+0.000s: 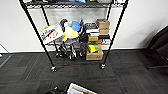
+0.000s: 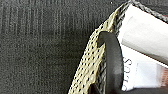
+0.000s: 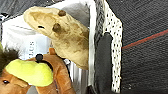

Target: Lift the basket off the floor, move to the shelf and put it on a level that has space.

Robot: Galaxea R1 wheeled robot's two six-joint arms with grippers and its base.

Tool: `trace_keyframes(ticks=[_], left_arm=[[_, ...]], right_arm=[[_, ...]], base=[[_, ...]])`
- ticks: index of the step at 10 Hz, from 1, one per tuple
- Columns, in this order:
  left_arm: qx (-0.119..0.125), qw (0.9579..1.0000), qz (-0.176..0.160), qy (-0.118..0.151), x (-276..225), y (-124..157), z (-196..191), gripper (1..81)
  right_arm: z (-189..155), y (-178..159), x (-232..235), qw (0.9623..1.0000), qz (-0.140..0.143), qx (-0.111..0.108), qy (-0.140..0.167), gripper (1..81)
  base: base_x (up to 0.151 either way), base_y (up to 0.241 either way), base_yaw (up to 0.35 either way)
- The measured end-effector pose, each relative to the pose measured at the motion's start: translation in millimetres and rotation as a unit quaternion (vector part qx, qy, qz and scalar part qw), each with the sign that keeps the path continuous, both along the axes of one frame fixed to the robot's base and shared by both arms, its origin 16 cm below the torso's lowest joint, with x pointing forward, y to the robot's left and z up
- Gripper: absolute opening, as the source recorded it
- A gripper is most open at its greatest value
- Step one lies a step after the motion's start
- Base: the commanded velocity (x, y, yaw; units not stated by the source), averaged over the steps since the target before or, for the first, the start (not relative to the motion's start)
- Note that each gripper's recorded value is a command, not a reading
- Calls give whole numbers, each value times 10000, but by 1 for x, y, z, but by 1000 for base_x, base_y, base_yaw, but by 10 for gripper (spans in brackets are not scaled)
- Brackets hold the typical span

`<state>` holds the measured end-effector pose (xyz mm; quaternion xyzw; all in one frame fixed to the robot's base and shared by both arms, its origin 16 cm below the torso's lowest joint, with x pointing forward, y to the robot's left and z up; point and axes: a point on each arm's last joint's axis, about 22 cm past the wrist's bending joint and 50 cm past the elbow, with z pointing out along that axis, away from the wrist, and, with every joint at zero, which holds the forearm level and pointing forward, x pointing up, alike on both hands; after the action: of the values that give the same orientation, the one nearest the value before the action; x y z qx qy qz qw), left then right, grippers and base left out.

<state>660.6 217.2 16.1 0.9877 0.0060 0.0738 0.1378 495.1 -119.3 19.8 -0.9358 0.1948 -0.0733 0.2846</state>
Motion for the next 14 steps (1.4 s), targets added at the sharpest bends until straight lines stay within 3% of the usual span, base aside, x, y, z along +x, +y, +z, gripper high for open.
trace_keyframes(ticks=[5, 12, 14], left_arm=[[-165, 9994, -101, 295, -15, -9, 0, 10], [-1033, 9921, -324, 636, -44, -29, 25, 10], [-1131, 9906, -248, 729, -55, -20, 29, 10]], right_arm=[[11, -7, -2, 9999, 22, 157, -51, 10], [29, -62, -9, 9997, -117, 207, -45, 10], [35, -62, -11, 9995, -89, 294, -32, 10]], base=[[0, 0, 0], [0, 0, 0], [0, 0, 0]])
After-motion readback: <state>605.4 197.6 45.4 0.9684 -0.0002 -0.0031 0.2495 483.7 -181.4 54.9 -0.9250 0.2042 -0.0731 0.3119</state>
